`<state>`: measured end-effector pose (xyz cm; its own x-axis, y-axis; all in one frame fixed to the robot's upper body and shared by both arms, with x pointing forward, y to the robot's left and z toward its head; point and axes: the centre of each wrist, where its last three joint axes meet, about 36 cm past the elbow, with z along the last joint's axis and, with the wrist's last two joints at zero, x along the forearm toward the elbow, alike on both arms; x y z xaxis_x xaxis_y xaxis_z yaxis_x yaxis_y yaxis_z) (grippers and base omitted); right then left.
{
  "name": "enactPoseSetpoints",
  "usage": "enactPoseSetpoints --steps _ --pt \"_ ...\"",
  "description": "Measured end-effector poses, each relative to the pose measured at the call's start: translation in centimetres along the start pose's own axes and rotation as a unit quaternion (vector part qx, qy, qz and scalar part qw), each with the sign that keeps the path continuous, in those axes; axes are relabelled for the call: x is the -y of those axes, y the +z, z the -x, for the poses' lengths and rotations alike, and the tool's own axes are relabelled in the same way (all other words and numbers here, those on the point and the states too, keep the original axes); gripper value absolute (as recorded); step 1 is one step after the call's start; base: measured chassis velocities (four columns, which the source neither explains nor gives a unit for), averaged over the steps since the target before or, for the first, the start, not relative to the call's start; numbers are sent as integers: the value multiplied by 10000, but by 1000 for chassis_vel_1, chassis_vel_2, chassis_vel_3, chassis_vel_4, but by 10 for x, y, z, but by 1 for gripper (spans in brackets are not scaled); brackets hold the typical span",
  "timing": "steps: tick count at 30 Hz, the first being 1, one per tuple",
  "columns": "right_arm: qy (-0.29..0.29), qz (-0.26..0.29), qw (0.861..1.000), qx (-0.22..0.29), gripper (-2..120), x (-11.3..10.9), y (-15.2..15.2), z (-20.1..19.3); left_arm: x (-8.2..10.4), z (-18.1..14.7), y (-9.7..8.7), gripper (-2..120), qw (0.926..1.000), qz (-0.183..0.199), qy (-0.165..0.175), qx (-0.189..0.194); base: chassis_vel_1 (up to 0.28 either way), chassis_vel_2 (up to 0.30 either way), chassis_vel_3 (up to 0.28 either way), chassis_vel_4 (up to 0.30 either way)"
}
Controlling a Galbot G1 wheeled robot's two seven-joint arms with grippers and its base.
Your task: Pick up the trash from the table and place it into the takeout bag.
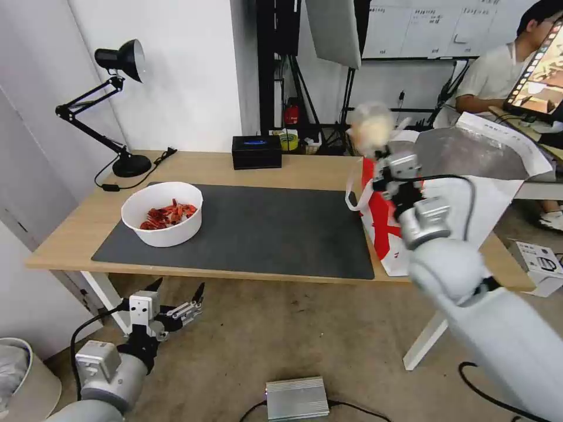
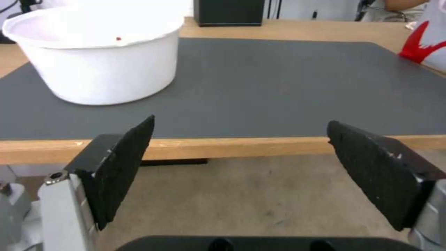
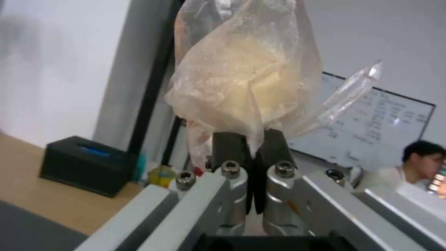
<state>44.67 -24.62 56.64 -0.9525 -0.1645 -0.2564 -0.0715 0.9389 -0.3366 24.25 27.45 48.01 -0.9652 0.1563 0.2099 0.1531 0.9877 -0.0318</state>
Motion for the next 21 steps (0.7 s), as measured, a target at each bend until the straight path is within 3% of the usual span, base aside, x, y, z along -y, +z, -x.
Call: enactPoseSetpoints --steps 5,9,21 --pt "174 71 9998 -51 0 41 -17 -19 8 -5 -1 100 9999 22 104 2 0 0 0 0" --pt "243 173 9995 -92 0 57 -26 -29 16 -10 -3 100 9999 6 141 24 0 0 0 0" --pt "495 873 9925 -691 0 73 -3 -11 10 0 -1 100 9998 60 203 27 0 0 0 0"
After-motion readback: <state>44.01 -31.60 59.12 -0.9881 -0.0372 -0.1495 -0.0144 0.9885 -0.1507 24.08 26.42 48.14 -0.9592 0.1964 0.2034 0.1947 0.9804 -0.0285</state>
